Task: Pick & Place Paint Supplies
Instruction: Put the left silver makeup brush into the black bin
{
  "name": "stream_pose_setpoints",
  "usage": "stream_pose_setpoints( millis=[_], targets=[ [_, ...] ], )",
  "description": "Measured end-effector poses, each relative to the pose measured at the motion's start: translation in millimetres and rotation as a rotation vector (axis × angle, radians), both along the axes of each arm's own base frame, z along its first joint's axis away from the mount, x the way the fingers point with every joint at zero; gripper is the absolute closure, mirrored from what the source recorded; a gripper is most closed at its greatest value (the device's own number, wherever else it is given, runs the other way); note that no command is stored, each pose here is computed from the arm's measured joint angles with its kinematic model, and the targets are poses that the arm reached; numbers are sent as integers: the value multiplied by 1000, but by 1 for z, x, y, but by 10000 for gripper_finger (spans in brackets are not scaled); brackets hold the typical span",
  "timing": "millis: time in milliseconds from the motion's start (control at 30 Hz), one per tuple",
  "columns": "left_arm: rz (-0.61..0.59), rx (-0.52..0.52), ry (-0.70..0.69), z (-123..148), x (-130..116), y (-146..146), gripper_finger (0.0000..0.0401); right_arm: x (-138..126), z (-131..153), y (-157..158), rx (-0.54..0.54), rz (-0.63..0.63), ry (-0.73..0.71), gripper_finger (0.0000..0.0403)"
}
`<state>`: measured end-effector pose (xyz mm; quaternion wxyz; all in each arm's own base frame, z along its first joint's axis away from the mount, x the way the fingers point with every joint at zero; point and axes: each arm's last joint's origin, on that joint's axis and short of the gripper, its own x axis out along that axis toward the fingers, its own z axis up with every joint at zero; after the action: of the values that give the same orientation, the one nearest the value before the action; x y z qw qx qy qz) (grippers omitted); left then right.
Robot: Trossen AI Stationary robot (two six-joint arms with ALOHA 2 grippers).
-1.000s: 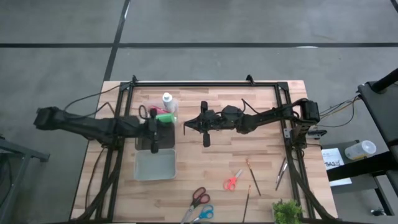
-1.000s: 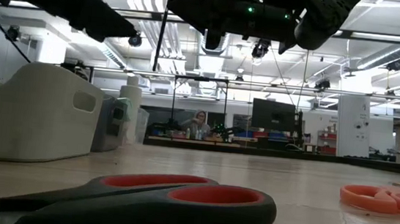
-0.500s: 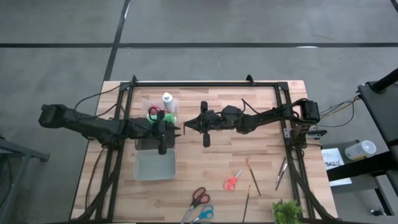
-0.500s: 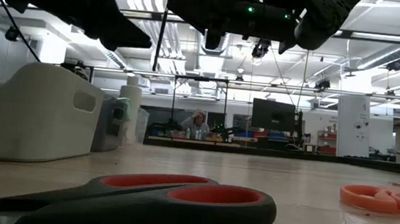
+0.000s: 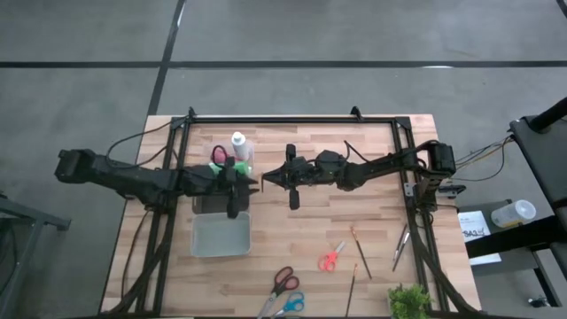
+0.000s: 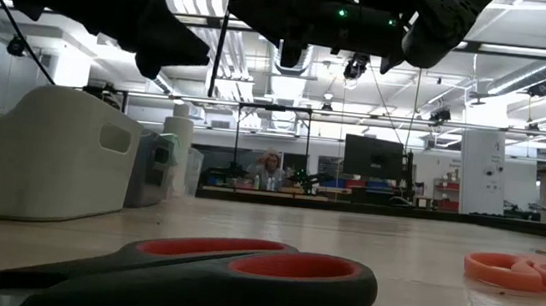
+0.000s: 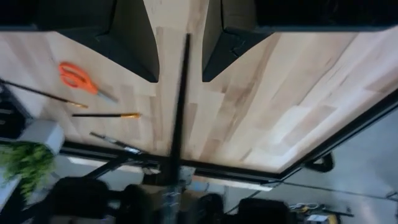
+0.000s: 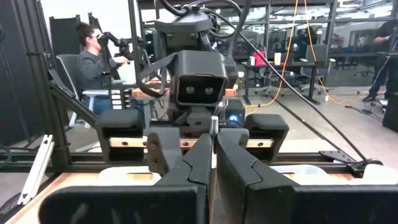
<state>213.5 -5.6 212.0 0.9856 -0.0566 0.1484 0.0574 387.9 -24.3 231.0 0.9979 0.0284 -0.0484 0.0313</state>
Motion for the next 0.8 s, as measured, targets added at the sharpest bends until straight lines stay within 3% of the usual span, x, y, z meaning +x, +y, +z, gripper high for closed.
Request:
stream_pose_setpoints(
  millis=[800],
  targets=[
    [19,11,-2,-14,17,5,272,0,0,0,1,0,5,390]
  ],
)
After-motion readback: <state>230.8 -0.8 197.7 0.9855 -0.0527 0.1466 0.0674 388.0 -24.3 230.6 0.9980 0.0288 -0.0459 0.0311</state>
